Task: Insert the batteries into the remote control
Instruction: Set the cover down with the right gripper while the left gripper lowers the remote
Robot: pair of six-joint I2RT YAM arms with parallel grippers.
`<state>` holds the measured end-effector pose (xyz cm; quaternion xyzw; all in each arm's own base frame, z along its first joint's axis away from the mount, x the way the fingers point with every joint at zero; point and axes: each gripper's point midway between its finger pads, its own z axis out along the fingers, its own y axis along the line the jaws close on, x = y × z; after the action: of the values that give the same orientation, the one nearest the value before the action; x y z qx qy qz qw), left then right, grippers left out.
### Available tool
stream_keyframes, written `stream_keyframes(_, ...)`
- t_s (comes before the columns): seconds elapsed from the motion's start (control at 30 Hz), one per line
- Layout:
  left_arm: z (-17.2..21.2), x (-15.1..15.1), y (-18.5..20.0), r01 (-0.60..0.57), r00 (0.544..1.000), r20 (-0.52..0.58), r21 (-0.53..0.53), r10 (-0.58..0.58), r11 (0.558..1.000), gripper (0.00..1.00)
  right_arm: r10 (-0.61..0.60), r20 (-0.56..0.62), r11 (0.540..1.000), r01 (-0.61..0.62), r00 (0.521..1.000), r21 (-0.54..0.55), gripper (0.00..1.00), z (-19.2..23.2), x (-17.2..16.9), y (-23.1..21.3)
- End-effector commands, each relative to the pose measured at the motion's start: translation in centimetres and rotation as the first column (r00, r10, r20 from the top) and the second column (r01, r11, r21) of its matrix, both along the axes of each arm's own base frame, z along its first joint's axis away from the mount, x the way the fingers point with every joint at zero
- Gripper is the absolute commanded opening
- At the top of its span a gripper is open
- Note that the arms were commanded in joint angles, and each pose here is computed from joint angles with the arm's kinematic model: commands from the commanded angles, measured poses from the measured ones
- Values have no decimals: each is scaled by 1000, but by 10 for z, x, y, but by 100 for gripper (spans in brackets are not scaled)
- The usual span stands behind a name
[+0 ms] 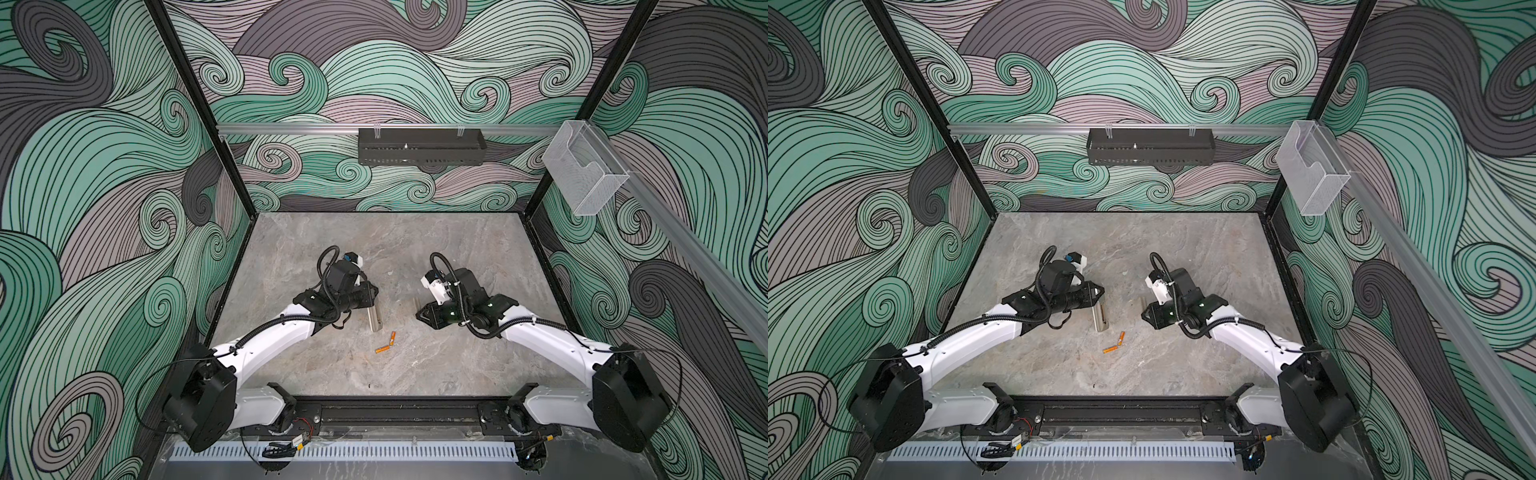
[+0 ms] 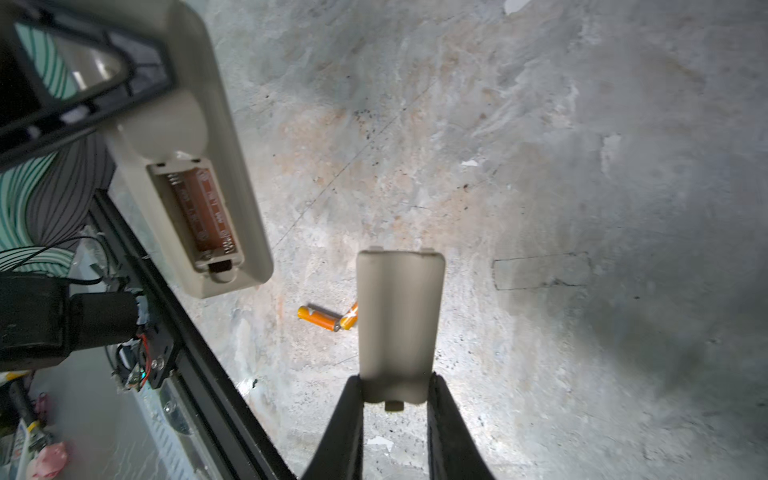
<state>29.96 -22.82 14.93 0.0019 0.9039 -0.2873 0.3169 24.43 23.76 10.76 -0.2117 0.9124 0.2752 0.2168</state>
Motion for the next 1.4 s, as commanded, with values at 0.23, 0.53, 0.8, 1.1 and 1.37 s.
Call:
stream_keyframes(0.23, 25, -6, -7, 110, 987, 126, -91, -98, 990, 0, -99, -56, 961, 81, 994, -263, 18, -32, 14, -41)
stream_keyframes(0.53, 21, -13, -3, 152, 978, 155, -95, -136, 984, 0, -141, -103, 916, 90, 985, -390, 19, -57, 20, -55)
stream_keyframes(0.8, 15, -19, -2, 172, 976, 155, -122, -153, 977, 0, -168, -146, 891, 87, 975, -446, 18, -72, 20, -61)
stream_keyframes(1.1, 11, -24, 4, 177, 973, 168, -122, -156, 977, 0, -193, -176, 857, 79, 965, -509, 20, -88, 13, -73)
stream_keyframes(1.37, 8, -27, 4, 191, 971, 169, -132, -167, 973, 0, -204, -189, 850, 78, 960, -521, 23, -94, 13, -74)
